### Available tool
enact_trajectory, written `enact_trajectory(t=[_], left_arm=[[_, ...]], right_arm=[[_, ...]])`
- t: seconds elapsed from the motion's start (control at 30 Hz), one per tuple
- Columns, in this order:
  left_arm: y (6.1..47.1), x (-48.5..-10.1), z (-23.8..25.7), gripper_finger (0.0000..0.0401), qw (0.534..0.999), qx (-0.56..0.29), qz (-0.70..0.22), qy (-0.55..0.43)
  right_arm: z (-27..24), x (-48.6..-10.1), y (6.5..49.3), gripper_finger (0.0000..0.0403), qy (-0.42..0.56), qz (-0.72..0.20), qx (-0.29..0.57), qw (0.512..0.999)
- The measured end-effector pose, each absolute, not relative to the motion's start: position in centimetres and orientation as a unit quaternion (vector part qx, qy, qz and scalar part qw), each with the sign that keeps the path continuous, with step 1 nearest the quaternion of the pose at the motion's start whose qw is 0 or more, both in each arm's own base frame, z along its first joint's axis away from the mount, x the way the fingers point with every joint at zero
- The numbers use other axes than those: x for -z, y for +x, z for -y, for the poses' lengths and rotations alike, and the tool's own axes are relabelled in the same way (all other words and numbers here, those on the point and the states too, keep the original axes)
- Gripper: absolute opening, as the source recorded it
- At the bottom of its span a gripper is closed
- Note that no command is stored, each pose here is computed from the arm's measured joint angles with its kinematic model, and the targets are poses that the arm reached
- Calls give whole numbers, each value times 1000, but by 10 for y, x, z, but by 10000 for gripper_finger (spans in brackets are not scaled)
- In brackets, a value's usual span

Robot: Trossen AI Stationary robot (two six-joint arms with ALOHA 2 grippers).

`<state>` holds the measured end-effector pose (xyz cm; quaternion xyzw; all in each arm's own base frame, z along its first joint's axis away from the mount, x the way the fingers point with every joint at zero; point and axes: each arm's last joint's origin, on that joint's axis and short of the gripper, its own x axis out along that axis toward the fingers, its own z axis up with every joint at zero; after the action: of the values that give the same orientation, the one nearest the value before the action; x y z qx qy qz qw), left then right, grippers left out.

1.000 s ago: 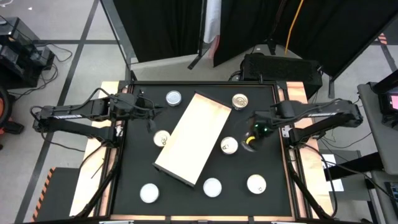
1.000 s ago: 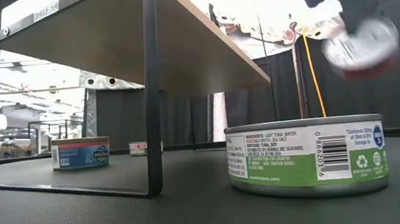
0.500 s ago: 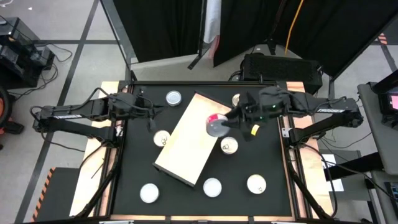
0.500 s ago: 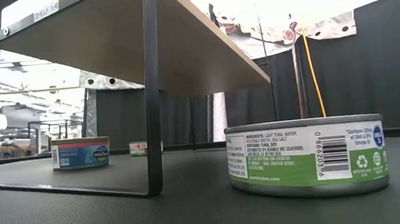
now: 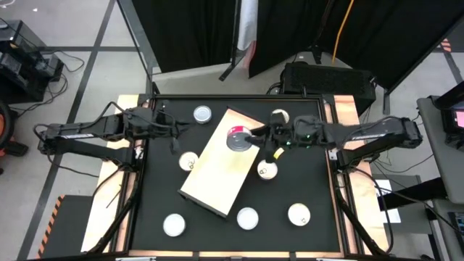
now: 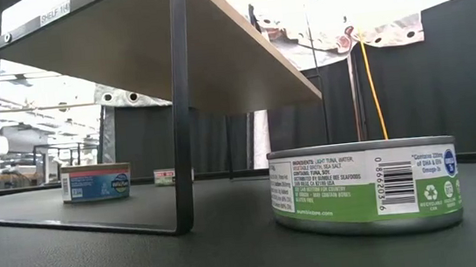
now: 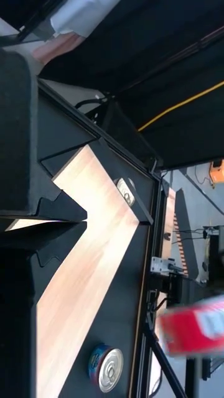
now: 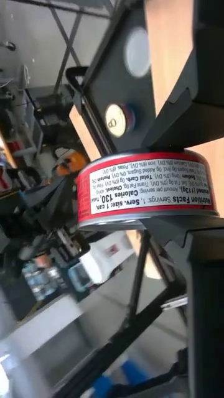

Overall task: Stack canned seafood by type on shelf
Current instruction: Put the red tuna can on the shelf

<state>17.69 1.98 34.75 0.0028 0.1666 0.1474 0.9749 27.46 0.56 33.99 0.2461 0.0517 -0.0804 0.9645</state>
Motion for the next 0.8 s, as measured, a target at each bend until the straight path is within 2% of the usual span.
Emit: enact_trajectory(t=[0.23,0.37,0.6,0.8], left_arm=[[172,-346,-19,18,973,-143,-182,6],[170,-343,-19,18,970,-141,-197,8],[169,-344,-16,18,972,-127,-197,17],[169,-344,-12,18,974,-108,-197,17]], right_arm=[[-4,-268,268,136,348,42,124,928],[-8,-240,261,136,390,42,165,905],[-7,-234,258,136,413,49,198,887],[-3,-220,256,137,437,5,247,865]])
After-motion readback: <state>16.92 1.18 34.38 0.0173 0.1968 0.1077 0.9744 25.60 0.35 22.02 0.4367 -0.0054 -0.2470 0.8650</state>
